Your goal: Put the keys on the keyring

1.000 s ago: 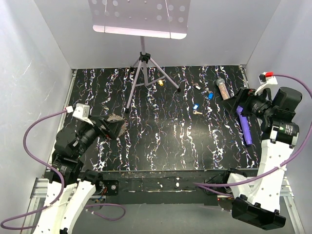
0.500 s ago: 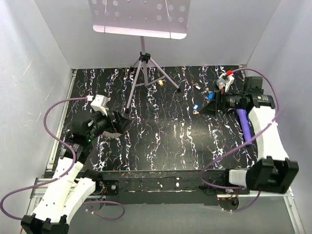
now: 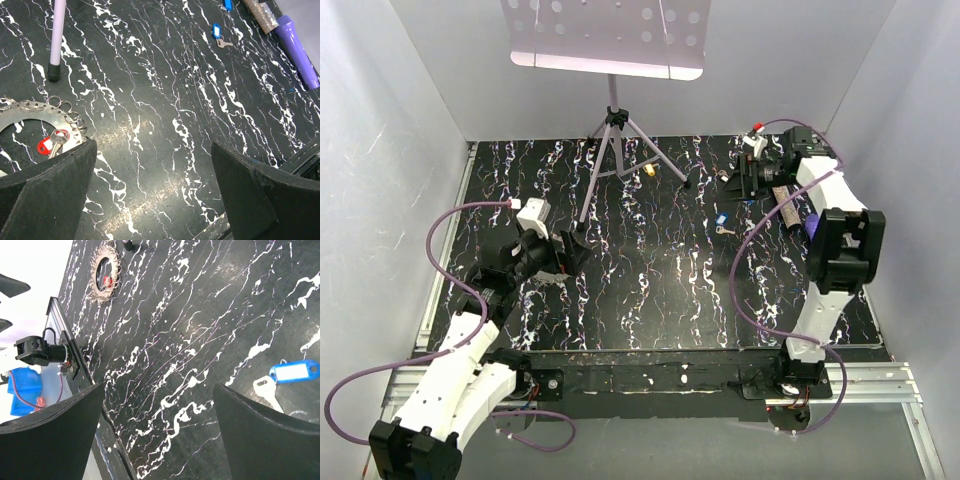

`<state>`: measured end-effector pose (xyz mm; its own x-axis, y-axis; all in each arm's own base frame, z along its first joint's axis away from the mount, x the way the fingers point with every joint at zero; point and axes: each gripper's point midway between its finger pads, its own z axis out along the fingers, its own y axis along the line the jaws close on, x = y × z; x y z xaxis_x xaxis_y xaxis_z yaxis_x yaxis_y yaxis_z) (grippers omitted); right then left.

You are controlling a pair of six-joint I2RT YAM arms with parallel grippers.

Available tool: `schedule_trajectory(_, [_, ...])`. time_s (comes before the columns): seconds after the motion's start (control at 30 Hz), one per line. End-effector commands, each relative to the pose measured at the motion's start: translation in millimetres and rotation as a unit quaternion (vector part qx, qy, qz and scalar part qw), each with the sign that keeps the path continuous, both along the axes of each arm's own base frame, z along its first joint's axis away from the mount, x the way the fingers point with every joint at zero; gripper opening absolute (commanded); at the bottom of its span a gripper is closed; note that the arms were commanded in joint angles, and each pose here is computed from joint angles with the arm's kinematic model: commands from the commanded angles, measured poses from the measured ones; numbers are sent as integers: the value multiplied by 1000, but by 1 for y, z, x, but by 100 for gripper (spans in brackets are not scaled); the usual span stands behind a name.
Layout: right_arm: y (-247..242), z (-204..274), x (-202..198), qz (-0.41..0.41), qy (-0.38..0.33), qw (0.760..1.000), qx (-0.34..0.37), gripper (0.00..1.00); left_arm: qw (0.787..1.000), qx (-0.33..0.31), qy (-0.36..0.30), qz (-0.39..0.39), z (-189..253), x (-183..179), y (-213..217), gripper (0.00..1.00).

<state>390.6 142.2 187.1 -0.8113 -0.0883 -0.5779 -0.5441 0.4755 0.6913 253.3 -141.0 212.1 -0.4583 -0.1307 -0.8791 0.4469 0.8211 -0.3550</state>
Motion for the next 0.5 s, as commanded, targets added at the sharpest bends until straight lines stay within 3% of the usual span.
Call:
schedule_trajectory(0.0, [25, -8, 13, 38, -4, 999, 10, 98, 1000, 6, -24, -5, 12, 9, 1, 98])
schedule_trajectory(0.27, [38, -51, 28, 52, 39, 998, 10, 98, 1000, 0, -16, -6, 10, 13, 2, 98])
schedule_trajectory(0.47, [33, -37, 32, 45, 19, 999, 10, 98, 1000, 1, -14, -4, 8, 14, 4, 98])
